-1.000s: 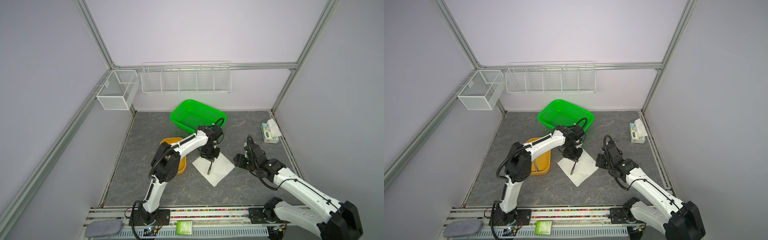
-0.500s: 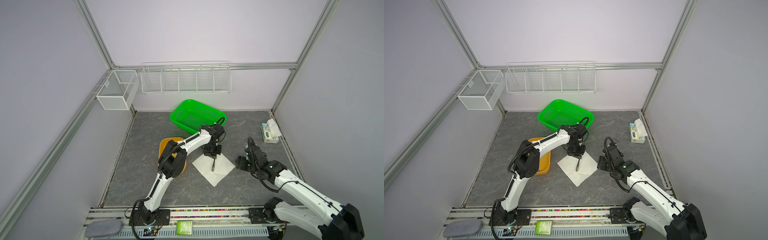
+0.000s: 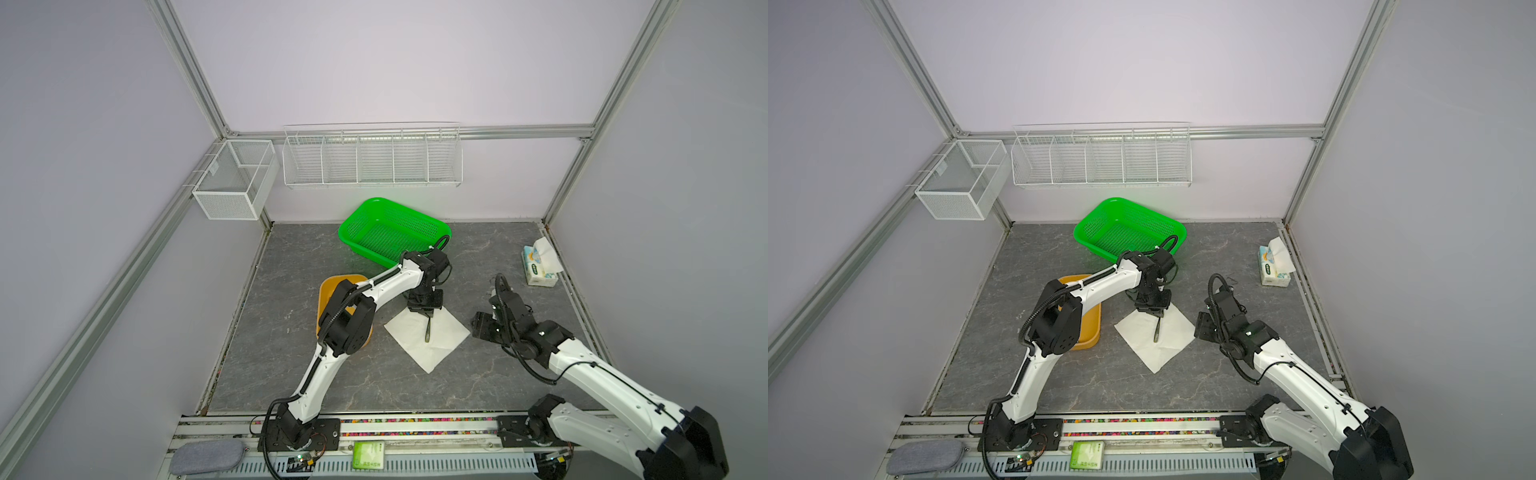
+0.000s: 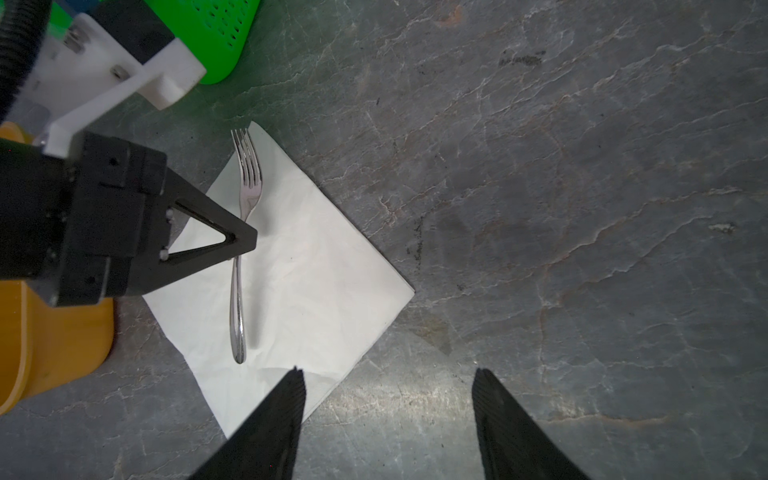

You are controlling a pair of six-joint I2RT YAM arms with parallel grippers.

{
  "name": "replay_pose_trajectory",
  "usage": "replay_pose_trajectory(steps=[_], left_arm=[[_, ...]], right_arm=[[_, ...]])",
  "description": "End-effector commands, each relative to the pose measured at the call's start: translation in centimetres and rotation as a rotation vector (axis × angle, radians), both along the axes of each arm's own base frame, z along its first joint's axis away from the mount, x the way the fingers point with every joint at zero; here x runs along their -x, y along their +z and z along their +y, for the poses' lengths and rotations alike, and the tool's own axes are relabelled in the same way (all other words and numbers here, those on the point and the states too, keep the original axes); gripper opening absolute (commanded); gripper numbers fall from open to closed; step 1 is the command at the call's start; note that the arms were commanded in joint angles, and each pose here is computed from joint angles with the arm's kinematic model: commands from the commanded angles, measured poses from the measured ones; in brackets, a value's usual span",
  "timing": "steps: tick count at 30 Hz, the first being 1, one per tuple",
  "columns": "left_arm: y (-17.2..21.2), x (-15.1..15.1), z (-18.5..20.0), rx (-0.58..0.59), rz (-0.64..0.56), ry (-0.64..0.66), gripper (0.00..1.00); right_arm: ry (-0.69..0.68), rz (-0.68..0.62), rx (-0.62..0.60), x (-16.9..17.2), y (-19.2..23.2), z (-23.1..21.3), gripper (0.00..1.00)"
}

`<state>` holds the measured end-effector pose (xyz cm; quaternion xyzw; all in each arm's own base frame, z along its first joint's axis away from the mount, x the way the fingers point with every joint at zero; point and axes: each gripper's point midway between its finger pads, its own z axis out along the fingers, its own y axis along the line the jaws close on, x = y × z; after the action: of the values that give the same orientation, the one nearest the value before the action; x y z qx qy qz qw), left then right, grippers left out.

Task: Place the utensils on the paper napkin and roll it up
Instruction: 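Lower the fork onto the napkin with the left gripper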

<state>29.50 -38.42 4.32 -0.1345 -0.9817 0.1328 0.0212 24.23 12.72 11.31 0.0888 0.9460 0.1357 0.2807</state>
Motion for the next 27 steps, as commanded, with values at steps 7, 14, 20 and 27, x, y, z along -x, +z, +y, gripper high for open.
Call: replay_pose_trajectory(steps=[7, 14, 20, 27], left_arm=[[-0.2, -1.7, -0.6, 0.023, -0.007, 0.060, 0.06], [-0.8, -1.2, -1.1, 0.017, 0.008, 0.050, 0.09], [-1.3, -1.1, -1.3, 0.010, 0.014, 0.045, 0.10], [-1.4, -0.8, -1.1, -0.010, 0.015, 0.041, 0.10]], right_arm=[[-0.020, 0.010, 0.015, 0.3, -0.7, -0.6, 0.67], [-0.019, 0.012, 0.014, 0.3, -0.8, -0.6, 0.67], [-0.019, 0.014, 0.011, 0.3, -0.9, -0.5, 0.67], [-0.020, 0.015, 0.012, 0.2, -0.9, -0.5, 0.67]])
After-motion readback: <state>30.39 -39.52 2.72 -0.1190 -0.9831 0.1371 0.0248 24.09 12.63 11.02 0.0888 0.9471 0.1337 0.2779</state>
